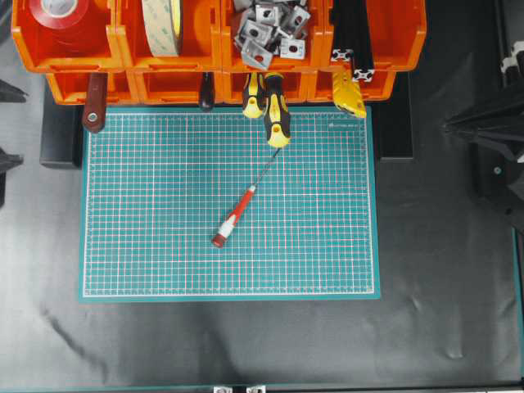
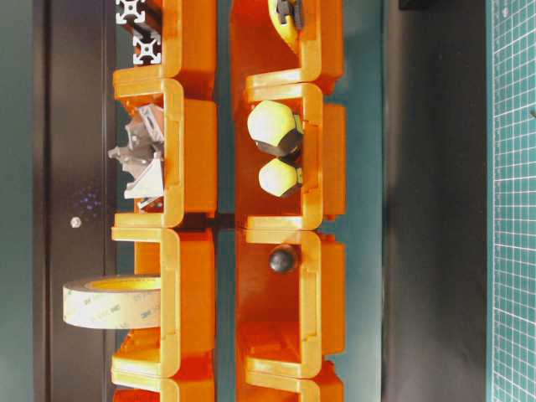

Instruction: Pick red screwdriver from container rack with left arm.

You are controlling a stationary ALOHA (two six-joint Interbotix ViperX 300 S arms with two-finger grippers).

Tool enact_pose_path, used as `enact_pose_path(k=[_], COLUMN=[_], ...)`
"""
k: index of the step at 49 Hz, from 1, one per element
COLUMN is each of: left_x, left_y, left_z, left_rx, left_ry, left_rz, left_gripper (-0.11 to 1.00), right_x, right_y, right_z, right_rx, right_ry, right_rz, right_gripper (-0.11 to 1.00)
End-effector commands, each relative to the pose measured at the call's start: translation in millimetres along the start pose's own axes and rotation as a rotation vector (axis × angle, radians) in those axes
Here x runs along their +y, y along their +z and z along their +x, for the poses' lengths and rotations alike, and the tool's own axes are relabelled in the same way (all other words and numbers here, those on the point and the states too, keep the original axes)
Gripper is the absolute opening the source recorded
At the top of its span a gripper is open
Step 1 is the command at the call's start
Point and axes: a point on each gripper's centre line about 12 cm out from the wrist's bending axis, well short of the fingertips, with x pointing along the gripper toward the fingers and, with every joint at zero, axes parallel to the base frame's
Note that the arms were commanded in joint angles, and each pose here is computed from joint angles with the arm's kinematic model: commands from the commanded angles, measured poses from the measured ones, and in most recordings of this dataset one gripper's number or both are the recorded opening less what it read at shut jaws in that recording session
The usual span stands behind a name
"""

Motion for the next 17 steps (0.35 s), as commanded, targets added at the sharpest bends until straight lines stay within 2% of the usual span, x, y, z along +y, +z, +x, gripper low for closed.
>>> enact_pose_path(k=[1,6,17], left_x=[-1.5,-1.1,3.3], left_y=[4.4,3.6,-0.8], left_z=[0.4,0.9,5.8], left_rx=[-0.010,-0.007,0.012], left_ry=[-0.005,-0.001,0.035], left_rz=[0.000,-0.001,0.003], left_gripper=[0.86,0.86,0.86], right_x=[2.3,2.8,2.1], right_y=[18.7,22.3,16.3], right_z=[0.2,0.2,4.1], right_rx=[-0.076,-0.111,-0.088], right_ry=[0.009,0.013,0.011], right_rz=[-0.008,-0.012,-0.011], right_gripper=[0.01,0.01,0.01])
